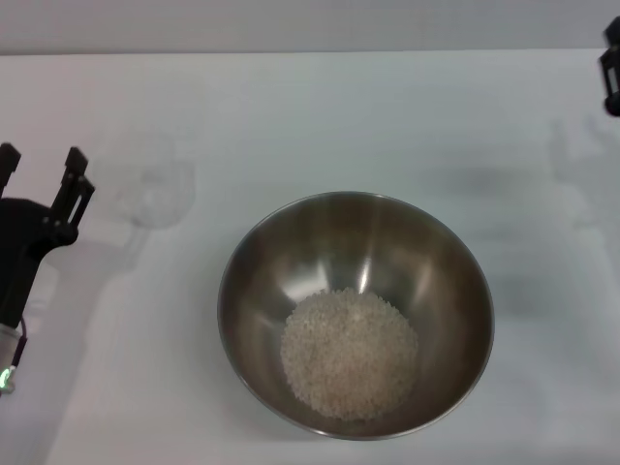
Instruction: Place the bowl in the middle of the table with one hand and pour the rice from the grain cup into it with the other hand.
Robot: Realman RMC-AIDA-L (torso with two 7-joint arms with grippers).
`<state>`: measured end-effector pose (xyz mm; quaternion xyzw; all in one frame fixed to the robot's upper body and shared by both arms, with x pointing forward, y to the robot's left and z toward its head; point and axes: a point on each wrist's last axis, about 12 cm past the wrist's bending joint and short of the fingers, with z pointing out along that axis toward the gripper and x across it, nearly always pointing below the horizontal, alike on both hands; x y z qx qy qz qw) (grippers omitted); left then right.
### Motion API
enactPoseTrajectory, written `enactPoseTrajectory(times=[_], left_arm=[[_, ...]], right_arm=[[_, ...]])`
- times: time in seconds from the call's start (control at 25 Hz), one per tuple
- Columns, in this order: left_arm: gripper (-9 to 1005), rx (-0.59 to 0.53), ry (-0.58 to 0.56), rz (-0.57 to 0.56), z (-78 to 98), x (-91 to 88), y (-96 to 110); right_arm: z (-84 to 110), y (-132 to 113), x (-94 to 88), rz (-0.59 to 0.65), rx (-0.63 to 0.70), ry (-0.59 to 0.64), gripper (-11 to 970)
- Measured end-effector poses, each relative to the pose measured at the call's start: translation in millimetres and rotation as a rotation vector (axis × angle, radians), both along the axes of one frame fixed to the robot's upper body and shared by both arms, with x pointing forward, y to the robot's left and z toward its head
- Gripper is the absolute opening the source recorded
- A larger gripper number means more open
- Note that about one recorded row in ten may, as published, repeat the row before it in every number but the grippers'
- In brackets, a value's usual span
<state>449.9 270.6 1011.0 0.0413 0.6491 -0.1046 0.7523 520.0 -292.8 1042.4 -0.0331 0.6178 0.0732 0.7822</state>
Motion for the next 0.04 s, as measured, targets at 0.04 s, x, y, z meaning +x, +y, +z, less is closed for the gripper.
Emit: enactPoseTrajectory(times=[0.04], left_arm=[[605,-0.005,-0.008,-0.006,1.2,1.0,-1.4]], right_arm=[[-1.2,2.8,-0.8,0.019,-0.008,0.006,436]])
